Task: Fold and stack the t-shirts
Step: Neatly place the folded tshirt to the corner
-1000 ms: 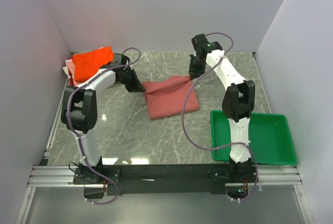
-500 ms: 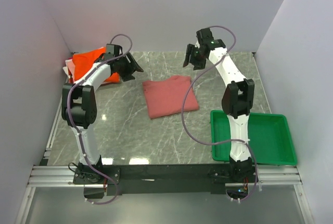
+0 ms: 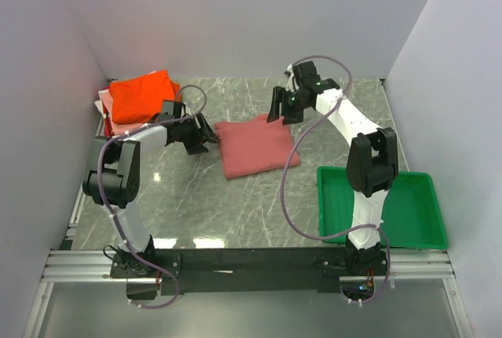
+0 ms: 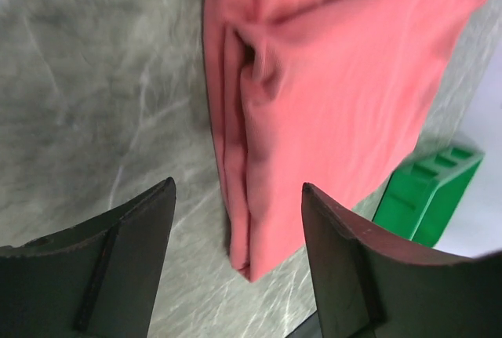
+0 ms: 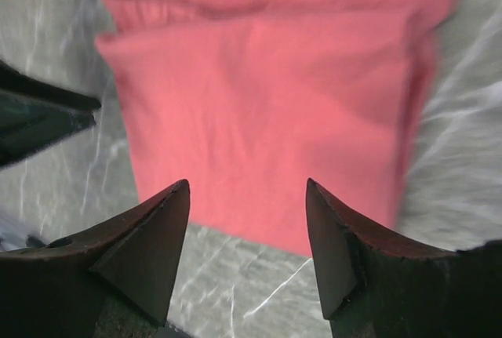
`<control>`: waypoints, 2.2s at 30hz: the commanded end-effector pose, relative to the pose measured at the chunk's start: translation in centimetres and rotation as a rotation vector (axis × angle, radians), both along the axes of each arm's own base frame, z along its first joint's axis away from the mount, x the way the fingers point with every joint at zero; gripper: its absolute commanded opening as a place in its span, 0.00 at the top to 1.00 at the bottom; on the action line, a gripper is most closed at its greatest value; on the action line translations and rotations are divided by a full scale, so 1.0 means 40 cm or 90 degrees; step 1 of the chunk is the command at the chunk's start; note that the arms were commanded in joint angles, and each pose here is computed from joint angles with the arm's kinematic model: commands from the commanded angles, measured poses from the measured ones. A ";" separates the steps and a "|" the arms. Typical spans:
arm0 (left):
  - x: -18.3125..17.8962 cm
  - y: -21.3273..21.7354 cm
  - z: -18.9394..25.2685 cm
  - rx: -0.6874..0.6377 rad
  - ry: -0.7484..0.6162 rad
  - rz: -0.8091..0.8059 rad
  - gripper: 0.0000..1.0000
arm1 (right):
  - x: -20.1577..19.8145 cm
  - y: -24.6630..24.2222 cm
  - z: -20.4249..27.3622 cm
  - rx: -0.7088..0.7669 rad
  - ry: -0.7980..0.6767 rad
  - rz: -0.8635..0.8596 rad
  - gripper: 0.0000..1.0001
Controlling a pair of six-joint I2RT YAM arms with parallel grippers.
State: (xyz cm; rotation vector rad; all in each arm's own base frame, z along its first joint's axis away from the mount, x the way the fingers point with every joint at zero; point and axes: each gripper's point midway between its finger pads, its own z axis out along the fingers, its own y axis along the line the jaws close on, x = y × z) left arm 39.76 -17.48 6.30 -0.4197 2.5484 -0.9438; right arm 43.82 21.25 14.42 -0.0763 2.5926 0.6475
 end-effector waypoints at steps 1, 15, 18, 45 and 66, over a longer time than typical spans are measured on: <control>0.003 -0.036 0.073 -0.051 -0.106 -0.060 0.29 | -0.044 0.058 -0.007 0.069 0.014 0.048 0.33; -0.071 -0.089 -0.038 -0.173 -0.118 -0.121 0.21 | -0.126 0.056 -0.175 0.064 0.136 0.046 0.34; -0.068 -0.086 -0.060 -0.165 -0.110 -0.111 0.20 | -0.133 0.056 -0.180 0.065 0.141 0.044 0.34; -0.098 -0.198 -0.226 -0.119 -0.018 -0.047 0.20 | -0.182 0.054 -0.246 0.043 0.197 0.065 0.34; 0.071 -0.073 -0.184 0.218 0.024 -0.070 1.00 | -0.189 0.043 -0.189 0.038 0.159 0.077 0.34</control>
